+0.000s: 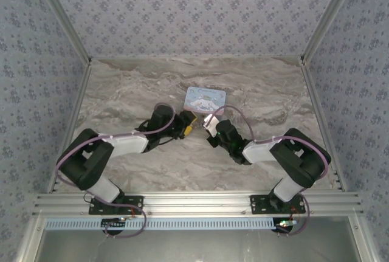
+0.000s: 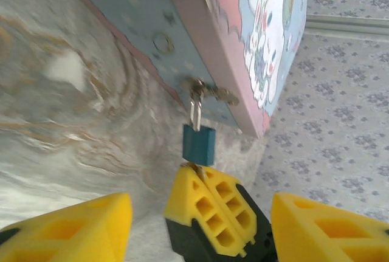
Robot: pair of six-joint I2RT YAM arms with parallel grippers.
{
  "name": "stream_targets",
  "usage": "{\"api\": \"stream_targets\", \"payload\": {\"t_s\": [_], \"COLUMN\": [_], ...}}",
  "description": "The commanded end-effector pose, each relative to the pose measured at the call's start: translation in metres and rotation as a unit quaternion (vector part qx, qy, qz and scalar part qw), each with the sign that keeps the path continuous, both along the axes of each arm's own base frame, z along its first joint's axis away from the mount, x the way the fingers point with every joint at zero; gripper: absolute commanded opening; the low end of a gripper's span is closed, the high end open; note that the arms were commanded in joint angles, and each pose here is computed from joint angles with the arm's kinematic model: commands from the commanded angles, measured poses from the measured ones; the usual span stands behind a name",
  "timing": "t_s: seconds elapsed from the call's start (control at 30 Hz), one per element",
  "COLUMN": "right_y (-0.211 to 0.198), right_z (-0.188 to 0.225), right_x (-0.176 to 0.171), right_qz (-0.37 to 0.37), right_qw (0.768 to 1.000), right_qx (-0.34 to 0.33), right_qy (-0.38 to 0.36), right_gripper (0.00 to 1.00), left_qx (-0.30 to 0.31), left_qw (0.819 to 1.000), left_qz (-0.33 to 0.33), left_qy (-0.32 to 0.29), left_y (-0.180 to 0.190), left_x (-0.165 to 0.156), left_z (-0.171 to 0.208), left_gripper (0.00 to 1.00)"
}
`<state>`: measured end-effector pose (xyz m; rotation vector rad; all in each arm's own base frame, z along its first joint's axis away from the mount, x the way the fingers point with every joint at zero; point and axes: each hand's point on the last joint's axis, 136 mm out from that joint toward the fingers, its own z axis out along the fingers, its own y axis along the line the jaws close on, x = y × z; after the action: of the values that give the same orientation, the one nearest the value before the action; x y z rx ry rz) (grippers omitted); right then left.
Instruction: Unlock a padlock with a key
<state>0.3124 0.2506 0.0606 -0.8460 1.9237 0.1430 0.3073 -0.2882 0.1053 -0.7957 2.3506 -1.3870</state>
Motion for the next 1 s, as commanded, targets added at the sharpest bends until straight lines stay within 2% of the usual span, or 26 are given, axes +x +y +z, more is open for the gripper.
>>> {"api": "stream_targets", "payload": {"t_s": [0.0,0.1,0.27,0.37,0.47,0.6,0.97], "right_y": [-0.003,-0.003,-0.002,-0.002,-0.004,-0.004,-0.005], "right_z": [-0.012,-0.011,-0.014,-0.016,-0.017,-0.020,-0.022], "right_x": [-0.006,-0.006,-0.007,-0.007,-0.006,-0.006,-0.005], "right_qz": [-0.005,-0.008,-0.010,-0.012,-0.018,-0.021,-0.025], "right_qw": [0.999,0.999,0.998,0.998,0.997,0.995,0.993], "right_qx": [0.014,0.023,0.035,0.040,0.046,0.057,0.073], "right_qy": [0.030,0.036,0.048,0.056,0.065,0.075,0.092], "right_gripper": [0.00,0.00,0.00,0.00,0.00,0.00,0.00], "left_qx": [0.084,0.134,0.202,0.222,0.225,0.219,0.200], "left_qw": [0.996,0.988,0.953,0.937,0.934,0.939,0.945], "left_qz": [0.002,-0.021,-0.098,-0.123,-0.137,-0.147,-0.183], "left_qy": [-0.018,-0.074,-0.201,-0.239,-0.242,-0.222,-0.185], "left_y": [0.035,0.047,0.039,0.037,0.038,0.039,0.016], "left_x": [0.006,0.017,0.031,0.041,0.055,0.078,0.117], "left_z": [-0.003,0.014,0.052,0.059,0.055,0.042,0.004], "left_gripper": [0.67,0.75,0.87,0.91,0.93,0.94,0.92]}}
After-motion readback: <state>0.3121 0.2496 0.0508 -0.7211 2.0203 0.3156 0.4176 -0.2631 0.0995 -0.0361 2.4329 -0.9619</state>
